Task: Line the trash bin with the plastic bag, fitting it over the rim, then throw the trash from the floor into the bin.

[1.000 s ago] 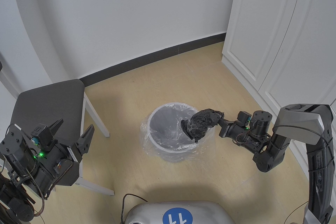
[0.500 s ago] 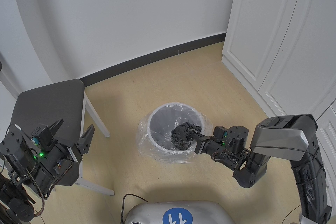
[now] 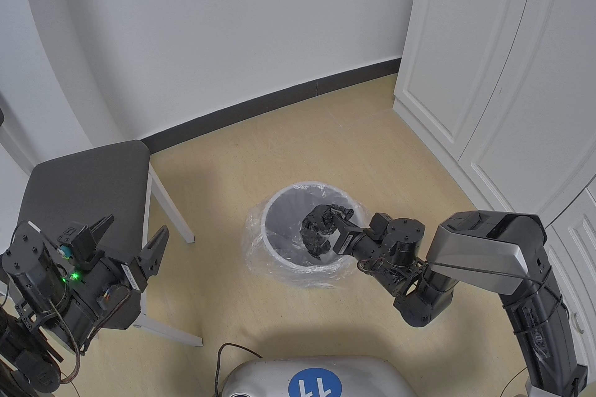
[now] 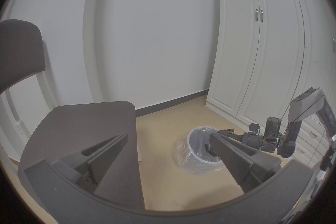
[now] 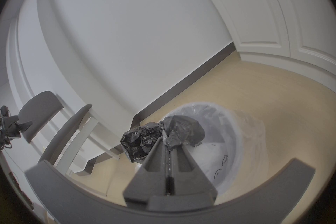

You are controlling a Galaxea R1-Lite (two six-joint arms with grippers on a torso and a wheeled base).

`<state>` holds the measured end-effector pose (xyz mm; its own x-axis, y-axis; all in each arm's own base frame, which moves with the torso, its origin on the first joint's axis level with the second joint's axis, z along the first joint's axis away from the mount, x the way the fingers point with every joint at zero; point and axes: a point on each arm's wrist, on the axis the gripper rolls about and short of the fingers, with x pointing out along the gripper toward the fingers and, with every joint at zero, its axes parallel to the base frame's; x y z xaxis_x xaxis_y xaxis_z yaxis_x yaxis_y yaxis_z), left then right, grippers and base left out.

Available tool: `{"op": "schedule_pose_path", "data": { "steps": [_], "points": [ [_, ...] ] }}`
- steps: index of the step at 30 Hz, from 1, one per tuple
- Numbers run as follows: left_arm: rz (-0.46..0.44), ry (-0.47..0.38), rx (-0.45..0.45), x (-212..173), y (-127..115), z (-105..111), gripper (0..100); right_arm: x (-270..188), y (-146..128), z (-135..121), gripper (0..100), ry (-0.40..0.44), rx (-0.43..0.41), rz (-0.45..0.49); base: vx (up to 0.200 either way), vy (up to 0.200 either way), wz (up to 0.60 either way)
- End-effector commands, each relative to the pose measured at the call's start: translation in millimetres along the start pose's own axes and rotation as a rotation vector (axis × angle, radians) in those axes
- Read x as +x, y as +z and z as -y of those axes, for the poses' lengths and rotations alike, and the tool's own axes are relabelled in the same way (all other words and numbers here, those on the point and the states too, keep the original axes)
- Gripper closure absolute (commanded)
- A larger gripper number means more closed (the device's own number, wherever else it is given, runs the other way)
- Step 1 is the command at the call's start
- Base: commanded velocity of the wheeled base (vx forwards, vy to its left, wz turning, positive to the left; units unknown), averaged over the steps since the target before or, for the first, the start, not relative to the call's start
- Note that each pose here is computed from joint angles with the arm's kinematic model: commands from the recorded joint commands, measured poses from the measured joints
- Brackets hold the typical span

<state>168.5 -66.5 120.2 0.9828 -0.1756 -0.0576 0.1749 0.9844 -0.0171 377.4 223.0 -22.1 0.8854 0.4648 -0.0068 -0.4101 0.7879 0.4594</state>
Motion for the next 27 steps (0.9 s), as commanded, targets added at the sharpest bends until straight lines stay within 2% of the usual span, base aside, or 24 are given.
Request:
{"op": "schedule_pose_path", "data": {
  "steps": [1, 11, 13, 27],
  "points": [
    [-0.017, 0.000, 0.004, -3.0, -3.3, -0.6, 0, 8.6, -3.0, -0.1, 100, 0.000, 0.016, 0.046, 0.000, 0.000, 0.00],
    [-0.019, 0.000, 0.004, -2.8, -3.6, -0.6, 0, 17.0, -5.2, -1.2, 100, -0.005, 0.031, 0.082, 0.000, 0.000, 0.00],
    [-0.017, 0.000, 0.004, -3.0, -3.3, -0.6, 0, 22.0, -7.9, -2.7, 100, -0.014, 0.058, 0.106, 0.000, 0.000, 0.00],
    [-0.035, -0.001, 0.008, -1.1, -6.3, 0.0, 0, 34.4, -11.5, -14.7, 100, 0.021, 0.070, 0.130, 0.000, 0.000, 0.00]
  ]
}}
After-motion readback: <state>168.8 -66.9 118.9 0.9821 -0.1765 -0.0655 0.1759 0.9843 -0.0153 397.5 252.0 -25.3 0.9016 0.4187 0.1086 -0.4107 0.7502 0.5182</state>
